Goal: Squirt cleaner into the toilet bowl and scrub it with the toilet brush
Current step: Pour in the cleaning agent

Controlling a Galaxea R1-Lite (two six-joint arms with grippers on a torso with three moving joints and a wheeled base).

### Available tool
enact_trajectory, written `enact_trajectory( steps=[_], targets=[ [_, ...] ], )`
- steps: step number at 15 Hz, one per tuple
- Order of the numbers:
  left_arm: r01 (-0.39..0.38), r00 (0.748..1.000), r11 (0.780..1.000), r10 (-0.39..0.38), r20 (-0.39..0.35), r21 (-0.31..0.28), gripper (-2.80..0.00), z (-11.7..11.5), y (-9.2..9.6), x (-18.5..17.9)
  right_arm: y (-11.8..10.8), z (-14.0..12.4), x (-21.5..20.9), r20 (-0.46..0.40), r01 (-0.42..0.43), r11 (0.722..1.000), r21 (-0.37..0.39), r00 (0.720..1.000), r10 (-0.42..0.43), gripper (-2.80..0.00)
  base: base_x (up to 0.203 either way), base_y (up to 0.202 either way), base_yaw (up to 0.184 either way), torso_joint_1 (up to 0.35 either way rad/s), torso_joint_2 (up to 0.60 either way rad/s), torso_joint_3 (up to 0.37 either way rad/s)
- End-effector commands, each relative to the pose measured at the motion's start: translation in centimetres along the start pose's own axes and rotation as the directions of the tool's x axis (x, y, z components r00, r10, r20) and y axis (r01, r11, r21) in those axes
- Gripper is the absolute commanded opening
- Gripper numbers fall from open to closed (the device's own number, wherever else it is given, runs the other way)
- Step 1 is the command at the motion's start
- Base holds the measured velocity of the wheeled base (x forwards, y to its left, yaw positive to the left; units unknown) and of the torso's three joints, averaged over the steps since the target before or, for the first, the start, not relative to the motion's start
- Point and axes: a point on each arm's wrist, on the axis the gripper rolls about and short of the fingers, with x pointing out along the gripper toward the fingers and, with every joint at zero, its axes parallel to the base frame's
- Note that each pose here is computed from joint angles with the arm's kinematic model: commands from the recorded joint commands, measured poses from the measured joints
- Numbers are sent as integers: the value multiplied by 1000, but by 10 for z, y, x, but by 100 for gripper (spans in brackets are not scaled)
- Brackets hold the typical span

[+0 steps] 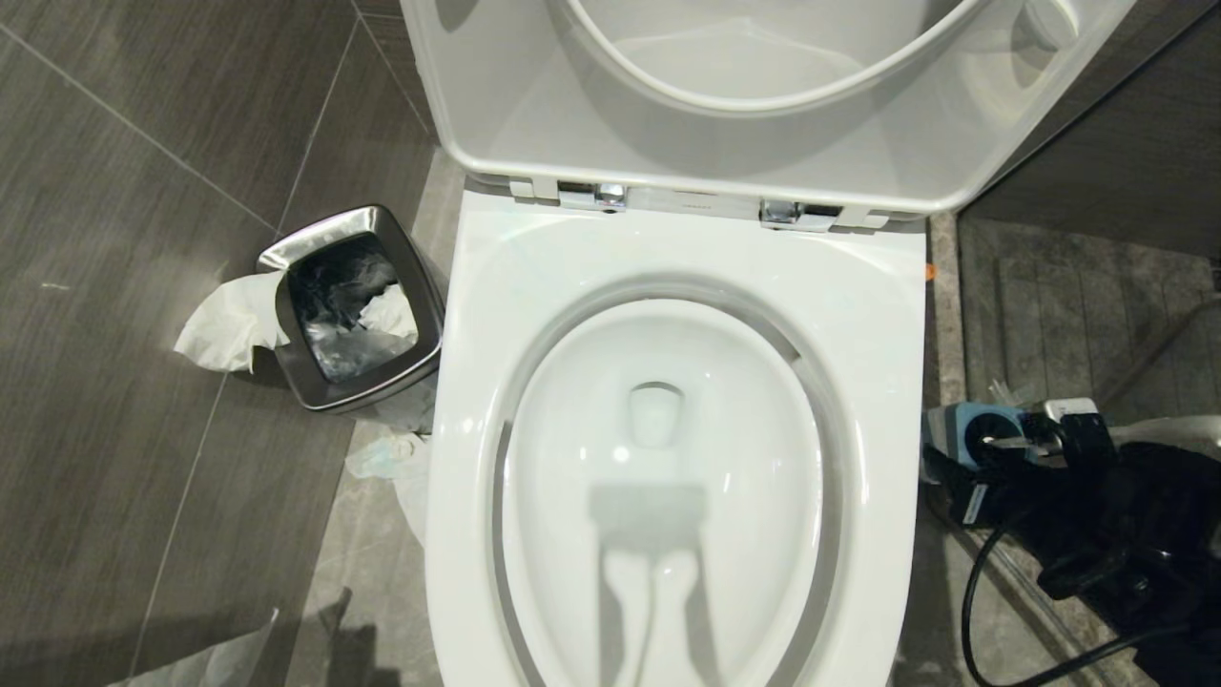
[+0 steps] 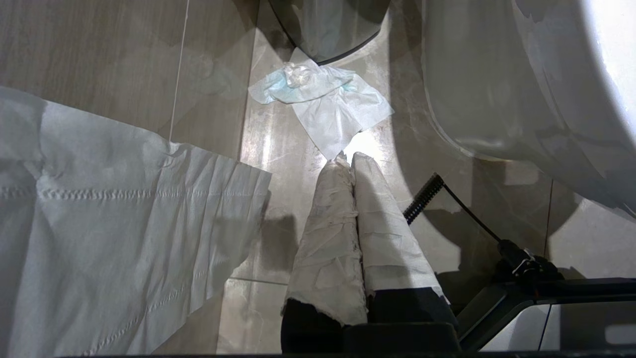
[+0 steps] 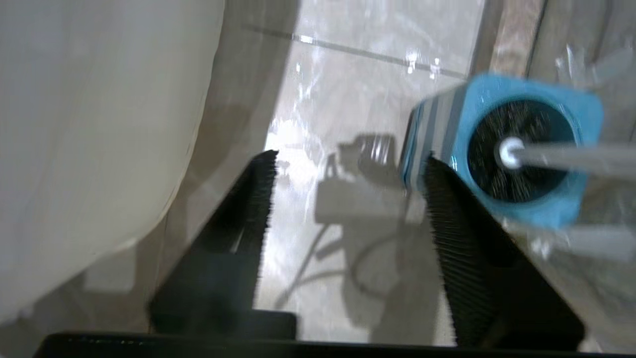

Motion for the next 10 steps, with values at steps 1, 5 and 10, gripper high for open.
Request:
enact_trajectory(
  steps=[1, 5, 10],
  targets=[
    [0, 1000, 1000, 0, -2, 0, -280, 0, 0, 0, 1, -3, 16, 8, 1, 1000, -1, 1000, -1, 0, 0, 0, 0, 0, 0, 0],
    [0, 1000, 1000, 0, -3, 0, -280, 0, 0, 0, -1, 1, 45, 57, 16, 1000, 5, 998, -17, 0, 0, 0, 0, 0, 0, 0],
    [0, 1000, 1000, 0, -2, 0, -280, 0, 0, 0, -5, -1, 96, 129, 43, 999, 7, 991, -44, 0, 0, 0, 0, 0, 0, 0]
  ],
)
